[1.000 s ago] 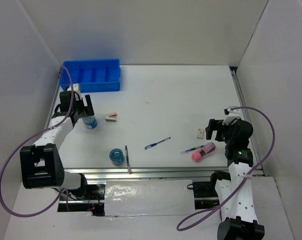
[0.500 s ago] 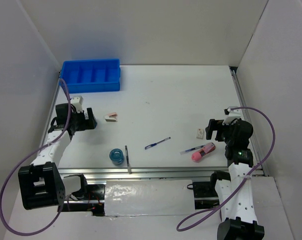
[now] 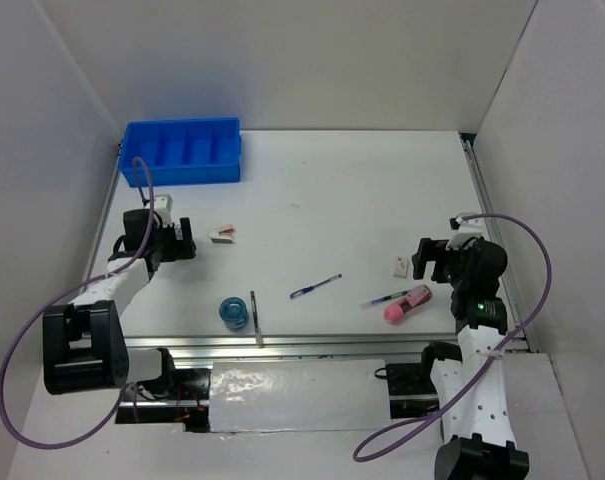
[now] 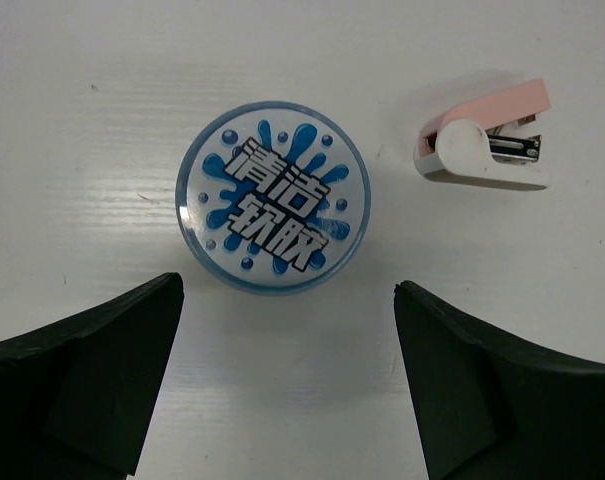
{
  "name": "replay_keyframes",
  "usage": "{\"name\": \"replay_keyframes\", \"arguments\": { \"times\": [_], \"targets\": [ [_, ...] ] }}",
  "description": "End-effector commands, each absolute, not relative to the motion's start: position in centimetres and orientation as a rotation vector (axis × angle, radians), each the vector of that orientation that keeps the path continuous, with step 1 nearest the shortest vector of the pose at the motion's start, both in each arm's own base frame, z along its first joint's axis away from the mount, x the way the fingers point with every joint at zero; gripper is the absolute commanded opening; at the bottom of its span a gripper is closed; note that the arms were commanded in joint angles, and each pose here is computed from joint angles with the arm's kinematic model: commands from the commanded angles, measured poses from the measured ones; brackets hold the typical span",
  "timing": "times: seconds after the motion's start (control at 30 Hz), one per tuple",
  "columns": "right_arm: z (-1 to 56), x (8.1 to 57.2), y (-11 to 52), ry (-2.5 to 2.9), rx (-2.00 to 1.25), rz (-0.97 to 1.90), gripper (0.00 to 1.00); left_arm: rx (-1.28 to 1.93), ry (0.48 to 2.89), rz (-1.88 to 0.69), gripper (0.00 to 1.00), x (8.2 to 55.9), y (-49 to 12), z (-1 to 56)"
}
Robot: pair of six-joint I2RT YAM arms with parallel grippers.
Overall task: Sort the stationery into containers
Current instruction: Pick up the stationery from the center of the board.
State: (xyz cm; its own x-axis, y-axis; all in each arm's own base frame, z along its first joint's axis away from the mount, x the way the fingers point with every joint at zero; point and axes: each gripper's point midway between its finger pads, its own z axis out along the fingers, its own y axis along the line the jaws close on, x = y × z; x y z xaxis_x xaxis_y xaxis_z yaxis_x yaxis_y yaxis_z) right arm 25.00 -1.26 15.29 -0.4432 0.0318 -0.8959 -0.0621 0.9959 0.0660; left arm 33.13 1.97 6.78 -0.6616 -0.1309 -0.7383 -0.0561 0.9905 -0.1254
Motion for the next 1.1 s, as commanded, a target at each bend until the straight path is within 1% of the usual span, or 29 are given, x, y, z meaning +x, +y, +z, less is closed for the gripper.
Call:
{"name": "replay_keyframes", "arguments": {
  "times": [0.0, 0.33, 0.77, 0.97, 1.03, 1.07],
  "targets": [
    [16.5, 25.8, -1.6, 1.967, -0.025, 0.090, 1.00, -0.128, 2.181, -0.082, 0.99, 36.3, 2.5, 9.4],
    [16.3, 25.8, -1.7, 1.975, -0.021, 0.089, 1.00, -0.107, 2.176, -0.080, 0.99, 37.6, 2.3, 9.9],
    [16.2, 25.8, -1.7, 1.977, -0.016, 0.087, 1.00, -0.107, 2.210, -0.043, 0.95, 37.7, 2.6, 9.0],
    [16.3, 25.8, -1.8, 1.974, -0.015, 0.084, 1.00, -0.109, 2.201, -0.033, 0.87, 37.9, 2.8, 9.4],
    [16.3, 25.8, -1.8, 1.974, -0.015, 0.084, 1.00, -0.108, 2.195, -0.017, 0.82, 38.1, 3.0, 9.6],
    [16.3, 25.8, -1.8, 1.974, -0.015, 0.084, 1.00, -0.109, 2.200, -0.010, 0.77, 38.0, 3.2, 9.5]
  ]
}}
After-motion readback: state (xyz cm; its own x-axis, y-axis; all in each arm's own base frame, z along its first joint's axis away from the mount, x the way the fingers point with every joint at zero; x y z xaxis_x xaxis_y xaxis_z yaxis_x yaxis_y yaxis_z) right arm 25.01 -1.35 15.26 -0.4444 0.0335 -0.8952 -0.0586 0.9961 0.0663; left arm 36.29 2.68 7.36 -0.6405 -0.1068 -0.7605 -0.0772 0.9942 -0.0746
